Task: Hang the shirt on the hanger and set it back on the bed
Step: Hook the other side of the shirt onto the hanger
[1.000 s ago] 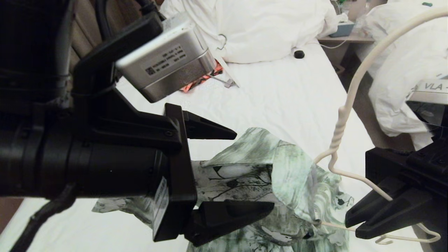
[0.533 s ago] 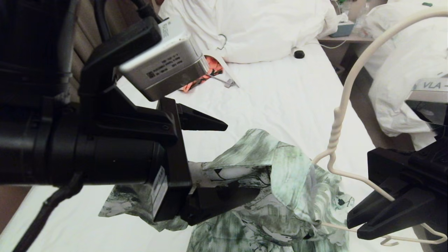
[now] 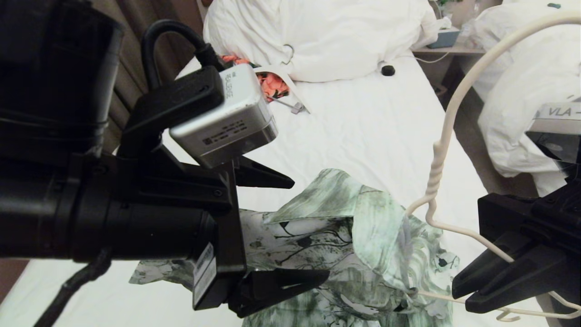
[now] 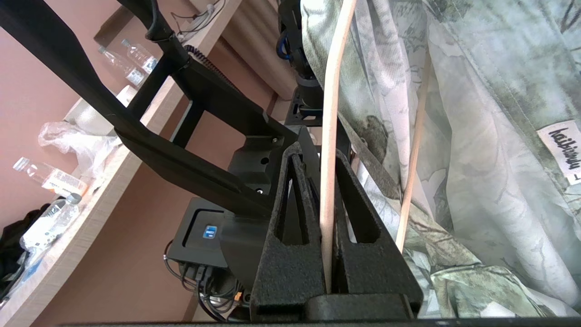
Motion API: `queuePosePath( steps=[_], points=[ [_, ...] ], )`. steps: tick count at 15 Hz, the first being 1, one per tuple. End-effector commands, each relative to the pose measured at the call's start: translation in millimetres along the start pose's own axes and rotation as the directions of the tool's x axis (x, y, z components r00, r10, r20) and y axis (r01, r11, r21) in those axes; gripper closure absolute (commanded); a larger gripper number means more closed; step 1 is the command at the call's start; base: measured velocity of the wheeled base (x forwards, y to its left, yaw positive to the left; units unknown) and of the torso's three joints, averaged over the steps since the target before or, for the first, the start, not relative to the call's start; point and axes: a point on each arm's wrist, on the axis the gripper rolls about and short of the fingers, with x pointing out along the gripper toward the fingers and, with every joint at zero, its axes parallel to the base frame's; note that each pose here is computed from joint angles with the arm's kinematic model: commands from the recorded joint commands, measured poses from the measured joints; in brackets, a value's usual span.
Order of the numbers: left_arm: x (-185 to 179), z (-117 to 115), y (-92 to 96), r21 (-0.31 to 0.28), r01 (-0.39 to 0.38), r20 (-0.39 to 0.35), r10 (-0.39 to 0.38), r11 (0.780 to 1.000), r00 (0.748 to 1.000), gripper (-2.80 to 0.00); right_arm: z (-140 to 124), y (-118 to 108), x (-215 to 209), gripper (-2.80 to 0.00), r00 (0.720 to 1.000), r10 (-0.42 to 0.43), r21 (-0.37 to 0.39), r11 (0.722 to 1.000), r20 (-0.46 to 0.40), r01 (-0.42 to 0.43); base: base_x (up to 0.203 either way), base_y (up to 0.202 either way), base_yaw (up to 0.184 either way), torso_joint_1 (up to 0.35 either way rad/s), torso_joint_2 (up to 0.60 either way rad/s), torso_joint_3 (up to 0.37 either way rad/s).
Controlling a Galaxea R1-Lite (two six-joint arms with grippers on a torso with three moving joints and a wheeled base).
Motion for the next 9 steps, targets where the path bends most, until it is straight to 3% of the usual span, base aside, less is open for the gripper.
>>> queuePosePath(
  steps=[1,7,9],
  points=[
    [0.9,-1.3,-0.5,0.000,0.008,-0.004,-0.008,1.000,1.000,-2.80,-0.4,-0.2,0.3,0.00,1.000,0.008,0.001,1.000,0.003,-0.008,0.000,0.000,0.000,0.000,0.00,0.000],
    [3.3,-2.0,-0.7,-0.002,0.016,-0.004,-0.016,1.000,1.000,-2.80,-0.1,0.8,0.1,0.00,1.000,0.007,0.000,1.000,0.003,-0.007,0.000,0.000,0.000,0.000,0.00,0.000],
    [3.5,-2.1,-1.3,-0.005,0.058,0.014,-0.058,0.998,0.998,-2.80,-0.2,1.7,-0.1,0.00,1.000,0.007,0.002,1.000,0.003,-0.007,0.000,0.000,0.000,0.000,0.00,0.000]
  ],
)
